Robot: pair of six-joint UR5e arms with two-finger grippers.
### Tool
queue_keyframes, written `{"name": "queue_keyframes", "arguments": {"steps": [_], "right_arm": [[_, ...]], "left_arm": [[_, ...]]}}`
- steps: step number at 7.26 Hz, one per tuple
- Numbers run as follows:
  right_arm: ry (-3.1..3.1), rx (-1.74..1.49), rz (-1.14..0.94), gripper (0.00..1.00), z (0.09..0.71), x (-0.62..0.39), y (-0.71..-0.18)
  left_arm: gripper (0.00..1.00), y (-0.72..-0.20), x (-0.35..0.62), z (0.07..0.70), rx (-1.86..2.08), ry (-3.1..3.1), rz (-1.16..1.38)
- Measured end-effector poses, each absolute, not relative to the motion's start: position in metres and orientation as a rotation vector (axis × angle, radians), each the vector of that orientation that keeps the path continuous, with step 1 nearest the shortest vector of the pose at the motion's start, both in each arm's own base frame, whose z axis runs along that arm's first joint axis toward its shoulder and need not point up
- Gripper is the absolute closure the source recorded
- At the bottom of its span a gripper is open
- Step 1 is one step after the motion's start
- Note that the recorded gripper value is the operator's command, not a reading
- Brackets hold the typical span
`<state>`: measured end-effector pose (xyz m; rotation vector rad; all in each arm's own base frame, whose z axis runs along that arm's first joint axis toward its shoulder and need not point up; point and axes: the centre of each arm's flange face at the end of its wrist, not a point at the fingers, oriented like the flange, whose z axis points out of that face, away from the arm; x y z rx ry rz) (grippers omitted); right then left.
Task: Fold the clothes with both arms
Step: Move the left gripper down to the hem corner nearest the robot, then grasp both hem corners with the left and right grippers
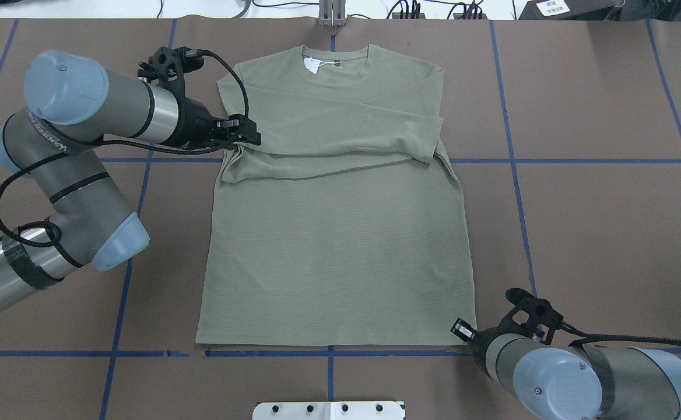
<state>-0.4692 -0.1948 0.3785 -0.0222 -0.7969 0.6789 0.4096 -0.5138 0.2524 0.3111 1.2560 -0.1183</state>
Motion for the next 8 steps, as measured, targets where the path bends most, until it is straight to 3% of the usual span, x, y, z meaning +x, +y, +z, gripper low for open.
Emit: {"name": "queue_keyframes", "arguments": {"steps": [2,5,8], "right_arm": [[-0.820,-0.031,0.679,1.00,0.367,-0.463,-0.195],[-0.837,-0.041,0.680,1.00,0.358,-0.452,-0.194],[-0.842,-0.041,0.681,1.00,0.356,-0.451,-0.194]], "left_arm": [[0.34,-0.486,0.419,0.250,0.207,1.291,-0.224],[0.35,-0.349,0.456,0.292,0.127,1.231,-0.328],[0.35,-0.252,0.482,0.330,0.036,1.007,-0.346]]}}
